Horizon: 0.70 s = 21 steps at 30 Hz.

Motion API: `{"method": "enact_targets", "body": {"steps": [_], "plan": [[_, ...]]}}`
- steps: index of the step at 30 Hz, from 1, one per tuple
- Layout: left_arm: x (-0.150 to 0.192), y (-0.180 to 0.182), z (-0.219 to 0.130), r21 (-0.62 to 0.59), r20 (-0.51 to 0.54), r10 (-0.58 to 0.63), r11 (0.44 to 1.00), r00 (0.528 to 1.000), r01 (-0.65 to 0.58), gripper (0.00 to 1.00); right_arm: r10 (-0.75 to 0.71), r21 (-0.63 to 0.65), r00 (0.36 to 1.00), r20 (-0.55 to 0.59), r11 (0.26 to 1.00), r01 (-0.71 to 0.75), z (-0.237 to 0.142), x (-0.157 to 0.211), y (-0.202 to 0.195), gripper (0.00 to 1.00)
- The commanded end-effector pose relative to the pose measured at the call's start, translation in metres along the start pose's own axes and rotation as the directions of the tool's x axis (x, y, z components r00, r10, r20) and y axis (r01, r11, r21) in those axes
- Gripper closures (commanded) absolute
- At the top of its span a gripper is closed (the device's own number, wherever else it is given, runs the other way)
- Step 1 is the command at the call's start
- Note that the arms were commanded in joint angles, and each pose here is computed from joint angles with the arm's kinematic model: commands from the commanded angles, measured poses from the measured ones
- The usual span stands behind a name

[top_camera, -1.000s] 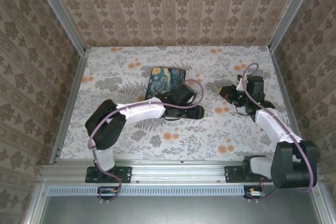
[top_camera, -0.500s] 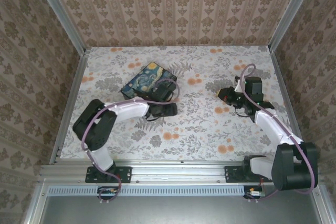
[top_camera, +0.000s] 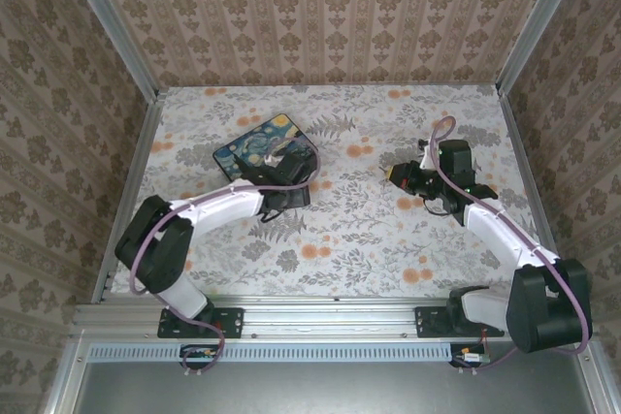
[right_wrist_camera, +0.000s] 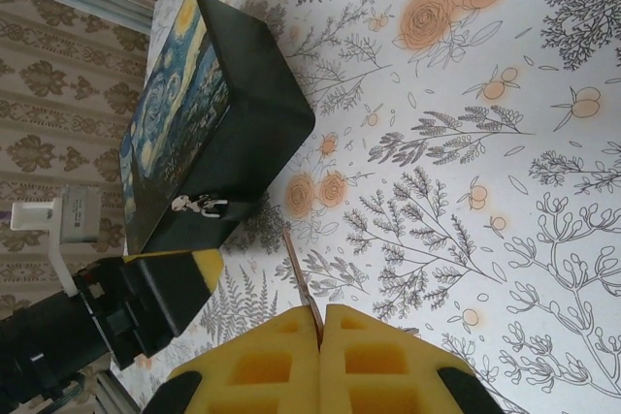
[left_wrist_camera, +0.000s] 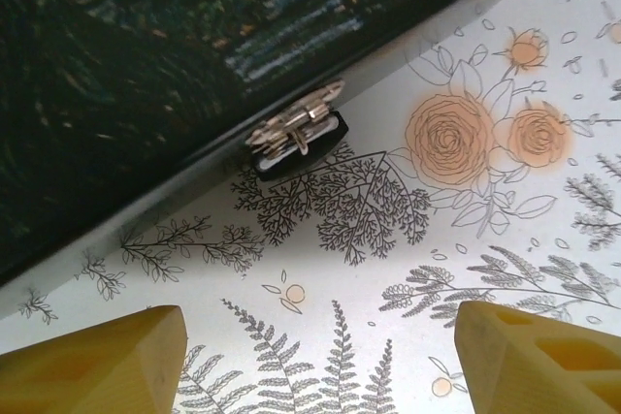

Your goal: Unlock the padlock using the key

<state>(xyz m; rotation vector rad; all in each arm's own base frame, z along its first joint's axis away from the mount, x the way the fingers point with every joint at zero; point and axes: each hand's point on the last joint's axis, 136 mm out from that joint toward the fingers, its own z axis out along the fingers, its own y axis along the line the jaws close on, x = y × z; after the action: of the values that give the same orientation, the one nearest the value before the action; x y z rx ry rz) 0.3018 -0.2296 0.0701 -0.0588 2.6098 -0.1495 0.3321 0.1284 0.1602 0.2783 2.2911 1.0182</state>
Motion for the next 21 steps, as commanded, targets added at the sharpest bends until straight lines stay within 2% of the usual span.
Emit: {"method": "enact_targets", "body": {"steps": [1,12,21], "plan": [[-0.012,0.013,0.003,-0.141,0.085,-0.032,0.989,0.996,0.044,0.25,-0.018,-0.023,1.000,0.017,1.000,0.019,0.000,-0.009,0.011,1.00],[-0.031,0.005,0.016,-0.292,0.296,-0.112,0.935,0.949,0.201,0.27,-0.027,-0.043,0.999,-0.018,0.999,0.026,-0.002,0.000,0.015,1.00],[-0.032,0.010,0.024,-0.389,0.317,-0.115,0.890,0.942,0.239,0.36,-0.064,-0.043,0.998,-0.027,0.997,0.063,-0.013,0.002,0.022,1.00]]}}
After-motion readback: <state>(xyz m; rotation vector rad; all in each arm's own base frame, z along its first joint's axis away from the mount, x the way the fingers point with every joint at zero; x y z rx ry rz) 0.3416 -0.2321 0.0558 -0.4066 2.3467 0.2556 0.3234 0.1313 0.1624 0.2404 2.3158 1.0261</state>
